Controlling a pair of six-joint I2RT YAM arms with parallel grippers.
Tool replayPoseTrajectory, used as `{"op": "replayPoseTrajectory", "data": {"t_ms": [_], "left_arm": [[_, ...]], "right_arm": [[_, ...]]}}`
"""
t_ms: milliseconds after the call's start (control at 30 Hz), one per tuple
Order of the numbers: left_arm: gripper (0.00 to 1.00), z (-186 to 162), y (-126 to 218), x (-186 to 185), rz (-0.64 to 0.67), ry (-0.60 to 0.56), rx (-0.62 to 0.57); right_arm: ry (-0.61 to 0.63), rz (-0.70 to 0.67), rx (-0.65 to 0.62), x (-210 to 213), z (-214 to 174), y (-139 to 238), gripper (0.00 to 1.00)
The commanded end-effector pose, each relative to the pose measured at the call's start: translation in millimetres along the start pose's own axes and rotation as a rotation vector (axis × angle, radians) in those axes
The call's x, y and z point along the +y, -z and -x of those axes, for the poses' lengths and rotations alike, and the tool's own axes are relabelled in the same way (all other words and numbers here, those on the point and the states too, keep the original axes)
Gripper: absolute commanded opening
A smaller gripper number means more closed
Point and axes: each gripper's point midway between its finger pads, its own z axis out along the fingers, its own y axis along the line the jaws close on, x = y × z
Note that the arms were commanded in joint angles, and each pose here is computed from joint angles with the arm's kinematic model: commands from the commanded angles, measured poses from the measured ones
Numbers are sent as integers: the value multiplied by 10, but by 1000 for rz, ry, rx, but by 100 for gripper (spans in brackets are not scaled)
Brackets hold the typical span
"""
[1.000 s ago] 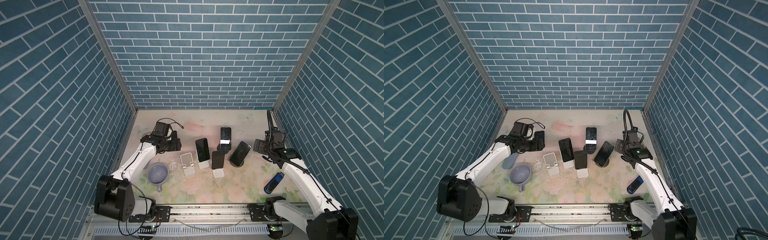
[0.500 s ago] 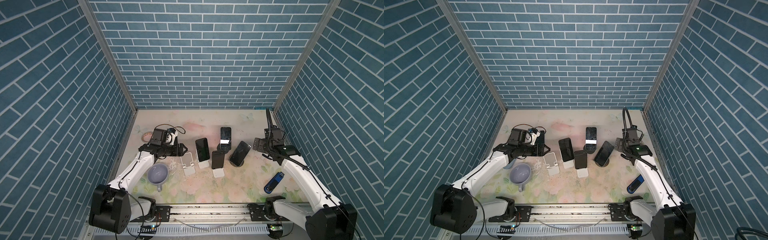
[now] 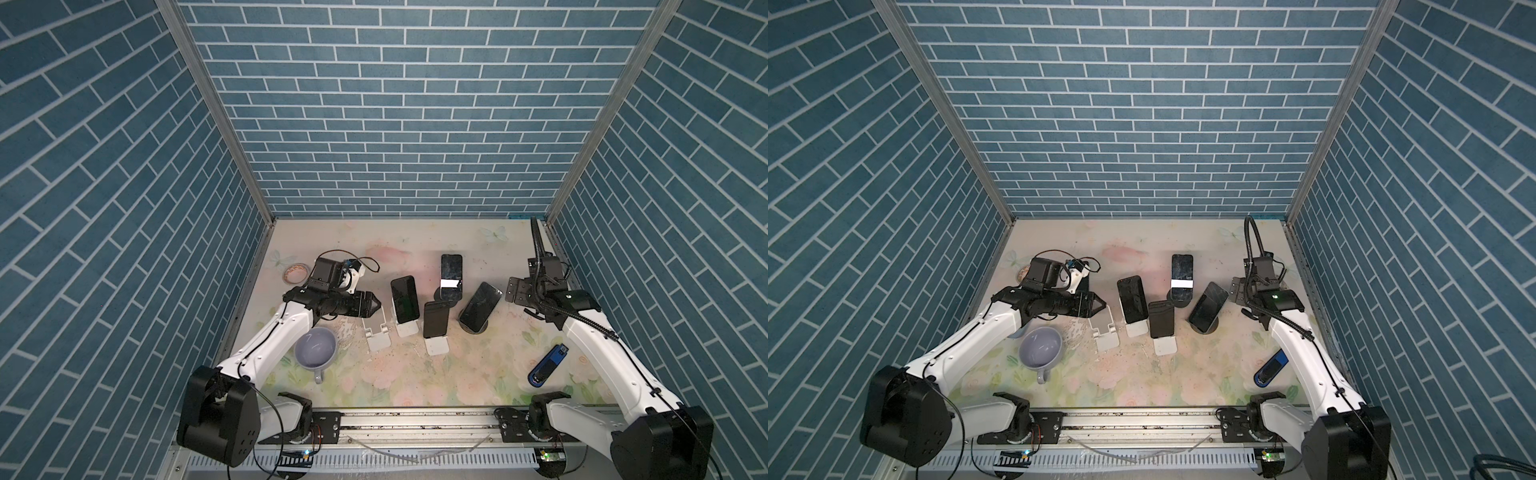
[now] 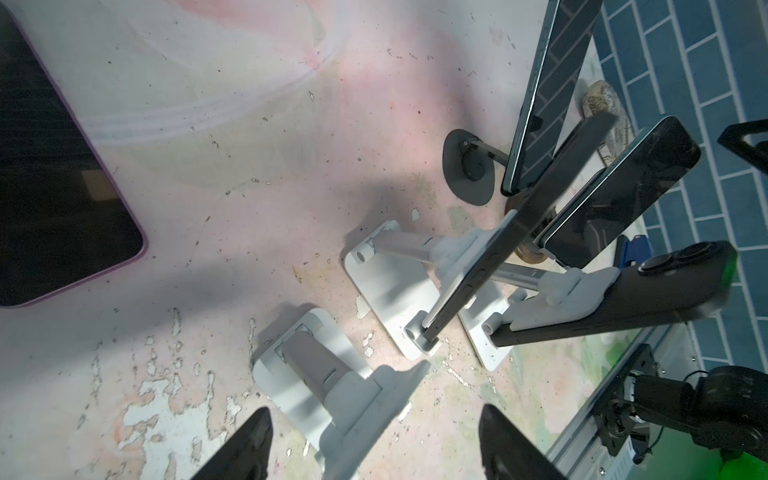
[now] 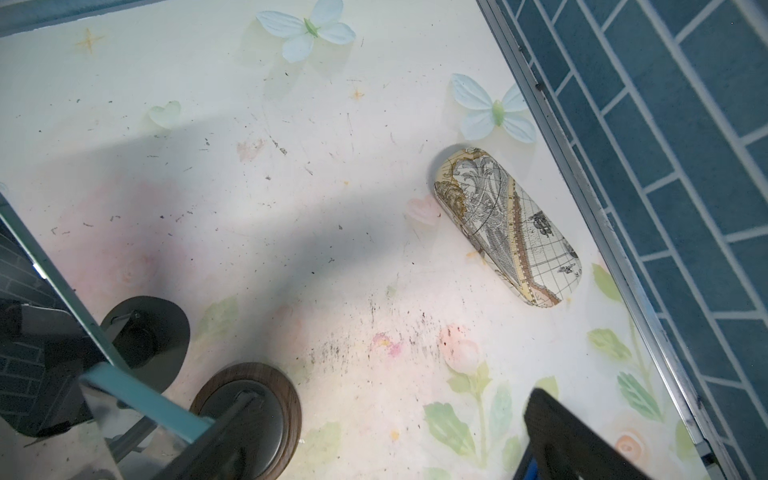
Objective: Remove the phone from the phone stand
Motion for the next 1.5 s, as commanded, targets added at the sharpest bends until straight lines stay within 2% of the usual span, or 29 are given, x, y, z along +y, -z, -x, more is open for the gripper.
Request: {"op": "replayPoseTrajectory", "data": {"t_ms": [0, 267, 433, 600, 900, 1033, 1400, 1467], "left_arm": [[79, -50, 103, 91, 110, -45, 60], [78, -75, 136, 114, 154, -101, 163], [73, -88, 83, 132, 182, -154, 233], [72, -152, 0, 77, 165, -202, 307], [59, -255, -156, 69, 156, -221, 389], [48, -249, -194, 43, 149, -233, 392], [27, -266, -214, 28, 147, -254, 419], [26, -274, -218, 36, 149, -253, 423]], "right_arm": [[23, 12, -14, 24, 107, 70, 99], [25, 25, -7, 48, 85, 52, 99], [22, 33, -7, 65, 77, 36, 99], [21, 33, 1, 66, 47, 14, 99], [21, 29, 6, 62, 26, -10, 99], [24, 28, 12, 64, 13, -22, 99], [25, 23, 18, 55, -10, -34, 99], [25, 22, 20, 53, -19, -41, 99]]}}
